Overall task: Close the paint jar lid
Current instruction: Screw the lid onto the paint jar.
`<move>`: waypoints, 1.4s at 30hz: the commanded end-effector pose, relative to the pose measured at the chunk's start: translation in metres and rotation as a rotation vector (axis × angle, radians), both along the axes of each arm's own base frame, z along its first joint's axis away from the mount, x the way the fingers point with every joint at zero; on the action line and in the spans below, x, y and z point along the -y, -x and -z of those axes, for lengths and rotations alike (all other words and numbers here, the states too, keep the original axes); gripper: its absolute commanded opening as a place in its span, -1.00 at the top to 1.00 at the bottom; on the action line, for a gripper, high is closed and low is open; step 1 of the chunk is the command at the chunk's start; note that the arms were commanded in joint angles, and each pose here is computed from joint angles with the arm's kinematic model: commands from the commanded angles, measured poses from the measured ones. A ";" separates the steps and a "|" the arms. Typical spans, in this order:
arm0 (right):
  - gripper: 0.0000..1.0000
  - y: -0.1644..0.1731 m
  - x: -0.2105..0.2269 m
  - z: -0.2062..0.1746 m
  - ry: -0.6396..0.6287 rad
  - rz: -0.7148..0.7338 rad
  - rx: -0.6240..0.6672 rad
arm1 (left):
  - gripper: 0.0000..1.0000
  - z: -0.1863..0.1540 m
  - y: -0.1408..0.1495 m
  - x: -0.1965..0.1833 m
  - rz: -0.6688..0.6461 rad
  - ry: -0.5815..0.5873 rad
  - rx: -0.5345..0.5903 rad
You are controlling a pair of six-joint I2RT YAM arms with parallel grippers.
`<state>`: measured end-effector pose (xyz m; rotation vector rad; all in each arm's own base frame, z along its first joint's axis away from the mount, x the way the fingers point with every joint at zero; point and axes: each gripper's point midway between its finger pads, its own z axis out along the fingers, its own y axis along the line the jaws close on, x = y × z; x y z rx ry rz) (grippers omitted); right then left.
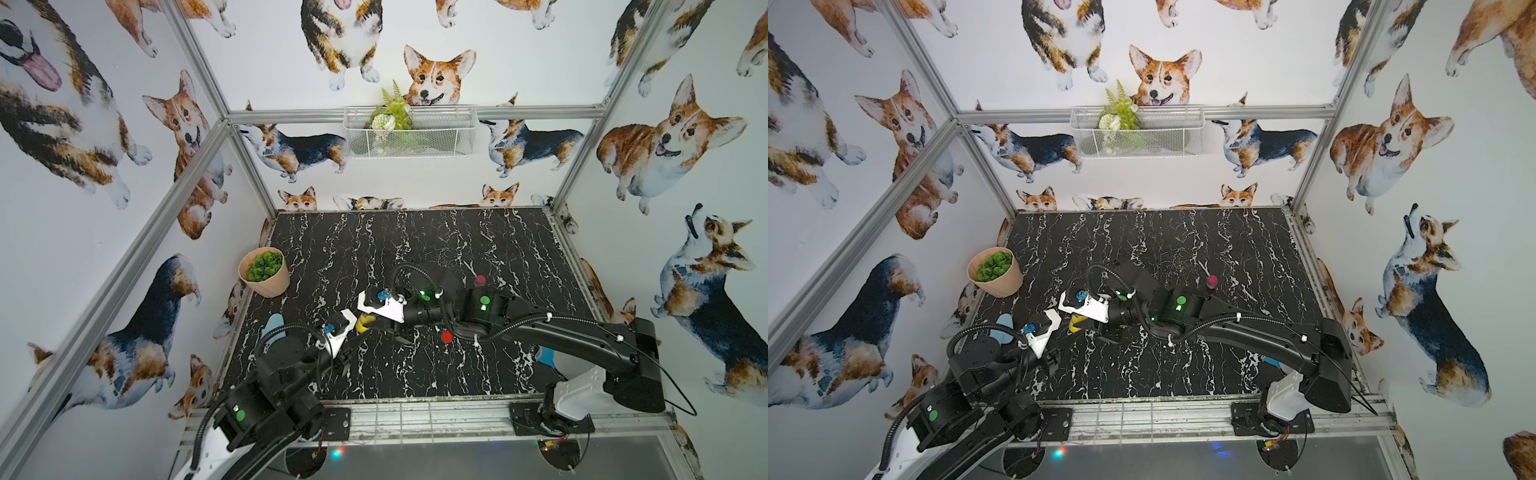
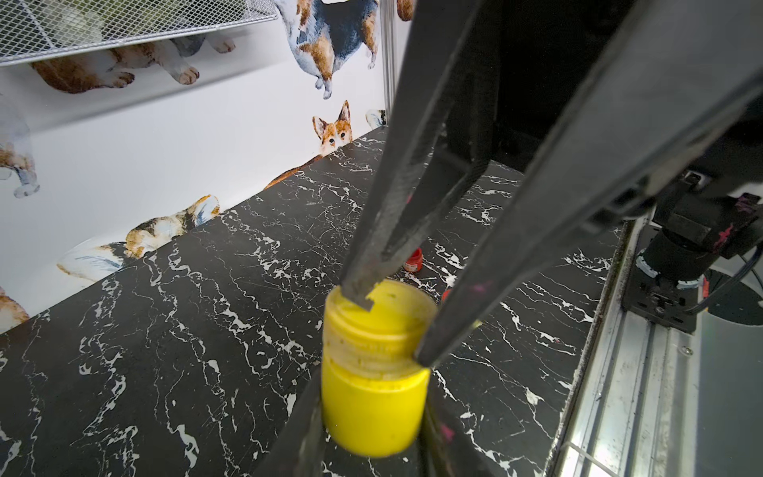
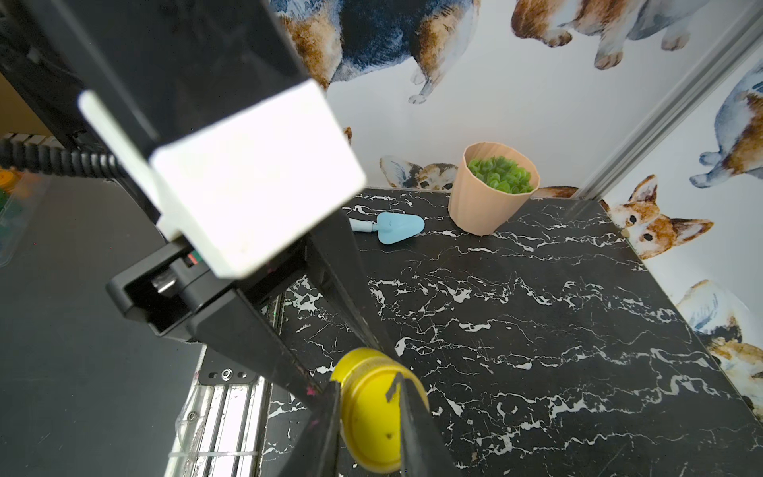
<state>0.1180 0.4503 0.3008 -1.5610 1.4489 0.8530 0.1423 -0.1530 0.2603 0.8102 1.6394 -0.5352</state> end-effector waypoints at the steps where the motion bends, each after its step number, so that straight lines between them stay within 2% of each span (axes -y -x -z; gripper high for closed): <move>1: 0.48 0.001 0.001 0.005 0.019 0.009 -0.012 | 0.48 -0.027 -0.001 0.002 0.006 0.065 0.089; 3: 0.46 0.002 0.001 0.006 0.020 0.004 -0.016 | 0.48 -0.027 -0.002 0.002 0.003 0.065 0.089; 6: 0.31 0.002 0.000 0.005 0.015 0.006 -0.023 | 0.48 -0.027 -0.002 0.001 0.000 0.064 0.089; 7: 0.23 0.003 0.001 0.004 0.012 0.004 -0.024 | 0.48 -0.026 -0.002 0.001 -0.003 0.063 0.088; 9: -0.09 0.005 0.002 -0.004 -0.009 0.002 -0.035 | 0.48 -0.025 -0.003 0.002 -0.003 0.060 0.084; 12: -0.40 0.010 0.006 -0.022 -0.053 -0.011 -0.046 | 0.48 -0.024 -0.003 0.002 0.000 0.055 0.078; 17: -0.57 0.008 0.020 -0.053 -0.126 0.008 -0.054 | 0.48 -0.025 0.000 0.006 0.027 0.060 0.079; 20: -0.52 0.000 0.028 -0.066 -0.159 0.015 -0.106 | 0.47 -0.026 0.004 0.008 0.054 0.071 0.084; 23: -0.43 0.000 0.028 -0.060 -0.122 -0.024 -0.135 | 0.47 -0.030 0.011 0.012 0.096 0.094 0.103; 26: -0.28 0.010 0.027 -0.050 -0.060 -0.101 -0.138 | 0.47 -0.032 0.015 0.013 0.115 0.110 0.110; 27: -0.27 0.010 0.025 -0.048 -0.058 -0.107 -0.138 | 0.47 -0.033 0.016 0.013 0.123 0.113 0.111; 31: -0.02 0.011 0.022 -0.044 -0.057 -0.118 -0.136 | 0.47 -0.032 0.015 0.014 0.120 0.108 0.107; 39: 0.02 0.016 0.014 -0.027 -0.006 -0.128 -0.143 | 0.47 -0.031 0.012 0.011 0.097 0.096 0.104; 42: 0.10 0.018 0.010 -0.022 0.012 -0.129 -0.132 | 0.47 -0.030 0.011 0.011 0.092 0.095 0.103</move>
